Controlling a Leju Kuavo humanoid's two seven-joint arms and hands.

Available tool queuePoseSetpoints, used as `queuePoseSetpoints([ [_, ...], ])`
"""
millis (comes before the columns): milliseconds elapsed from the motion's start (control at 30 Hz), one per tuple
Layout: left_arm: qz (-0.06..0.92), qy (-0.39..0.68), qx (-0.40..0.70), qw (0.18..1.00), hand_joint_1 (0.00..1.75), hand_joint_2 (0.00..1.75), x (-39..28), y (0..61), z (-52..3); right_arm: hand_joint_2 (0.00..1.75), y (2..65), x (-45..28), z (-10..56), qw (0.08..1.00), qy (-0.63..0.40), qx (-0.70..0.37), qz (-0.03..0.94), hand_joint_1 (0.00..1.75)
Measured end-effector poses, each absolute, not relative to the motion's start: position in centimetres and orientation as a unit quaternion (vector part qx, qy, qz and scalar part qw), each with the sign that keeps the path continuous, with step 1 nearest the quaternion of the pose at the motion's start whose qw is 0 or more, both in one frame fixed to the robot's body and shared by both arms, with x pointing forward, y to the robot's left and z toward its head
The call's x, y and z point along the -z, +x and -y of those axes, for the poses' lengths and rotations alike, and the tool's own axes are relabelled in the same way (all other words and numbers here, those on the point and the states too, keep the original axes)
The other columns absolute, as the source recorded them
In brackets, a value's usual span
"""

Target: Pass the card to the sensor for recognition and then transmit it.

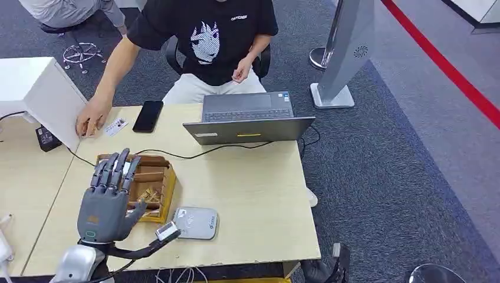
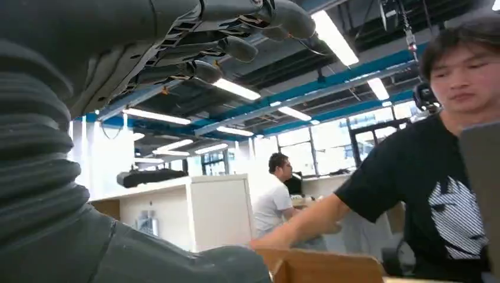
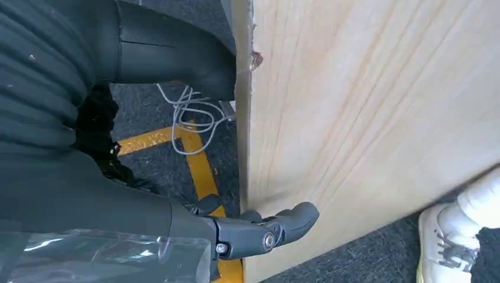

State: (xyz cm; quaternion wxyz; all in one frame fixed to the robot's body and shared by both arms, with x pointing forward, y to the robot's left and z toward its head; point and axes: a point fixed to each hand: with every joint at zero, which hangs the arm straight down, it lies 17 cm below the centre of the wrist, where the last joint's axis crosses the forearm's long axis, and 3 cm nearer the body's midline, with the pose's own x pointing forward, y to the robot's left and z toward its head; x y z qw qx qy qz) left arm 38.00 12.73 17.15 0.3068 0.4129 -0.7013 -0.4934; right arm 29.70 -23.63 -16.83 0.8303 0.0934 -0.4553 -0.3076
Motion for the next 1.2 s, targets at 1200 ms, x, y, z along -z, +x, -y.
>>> queuePoseSetpoints([
  [1200, 0.585, 0.441, 0.562, 0.384, 0.00, 1.75, -4.6, 37.9, -21.3, 1.75, 29.5, 16.9, 23.3, 0.836, 0.098, 0.292, 0.454, 0.00],
])
